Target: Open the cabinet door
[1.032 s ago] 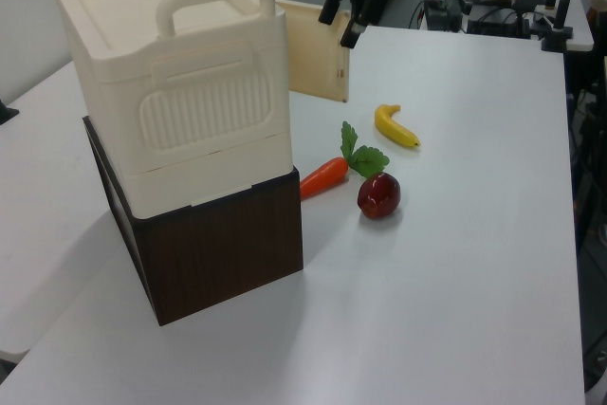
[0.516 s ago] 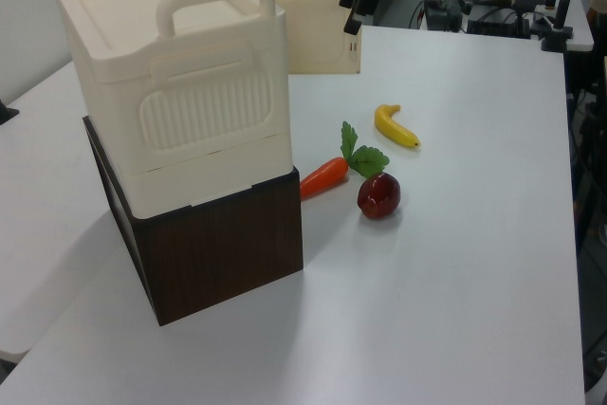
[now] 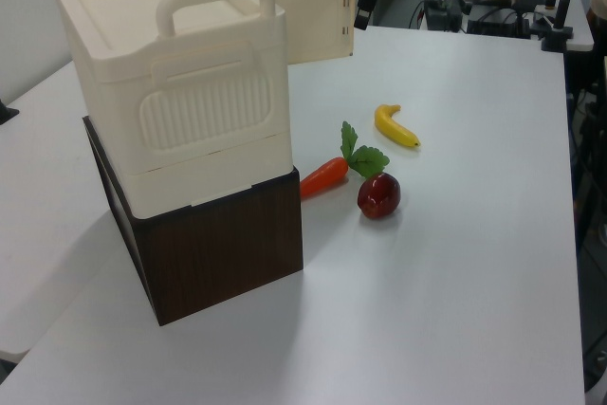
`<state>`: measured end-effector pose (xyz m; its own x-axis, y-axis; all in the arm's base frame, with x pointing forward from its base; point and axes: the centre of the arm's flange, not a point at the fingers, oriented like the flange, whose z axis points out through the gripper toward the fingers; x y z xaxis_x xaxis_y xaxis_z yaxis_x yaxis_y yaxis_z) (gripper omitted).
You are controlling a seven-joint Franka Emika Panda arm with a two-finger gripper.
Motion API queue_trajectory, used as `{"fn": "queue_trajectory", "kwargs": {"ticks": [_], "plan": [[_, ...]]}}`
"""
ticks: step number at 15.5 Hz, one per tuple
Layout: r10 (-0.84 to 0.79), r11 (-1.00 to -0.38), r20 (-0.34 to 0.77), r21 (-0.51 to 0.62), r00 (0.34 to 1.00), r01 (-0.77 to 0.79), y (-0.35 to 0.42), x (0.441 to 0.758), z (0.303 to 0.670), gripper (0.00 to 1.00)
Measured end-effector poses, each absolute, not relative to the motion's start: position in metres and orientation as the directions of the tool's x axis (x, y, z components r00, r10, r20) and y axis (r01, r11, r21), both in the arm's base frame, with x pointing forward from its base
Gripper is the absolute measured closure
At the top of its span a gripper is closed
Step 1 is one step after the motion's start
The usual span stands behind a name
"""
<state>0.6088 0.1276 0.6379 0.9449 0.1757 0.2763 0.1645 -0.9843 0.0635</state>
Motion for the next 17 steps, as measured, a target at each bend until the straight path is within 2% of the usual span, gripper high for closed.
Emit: {"fn": "queue_trajectory", "kwargs": {"ticks": [5, 10, 13, 17], "plan": [[0.112, -0.993, 0.225, 0.071, 0.968, 0.099, 0.091, 0.621, 0.609, 0.00], [0.057, -0.996, 0.103, 0.079, 0.993, 0.049, 0.057, 0.619, 0.567, 0.00], [0.028, -0.996, 0.042, 0.083, 0.999, 0.024, 0.040, 0.612, 0.559, 0.00], [-0.002, -0.996, 0.020, 0.085, 1.000, -0.004, 0.020, 0.593, 0.564, 0.00]]}}
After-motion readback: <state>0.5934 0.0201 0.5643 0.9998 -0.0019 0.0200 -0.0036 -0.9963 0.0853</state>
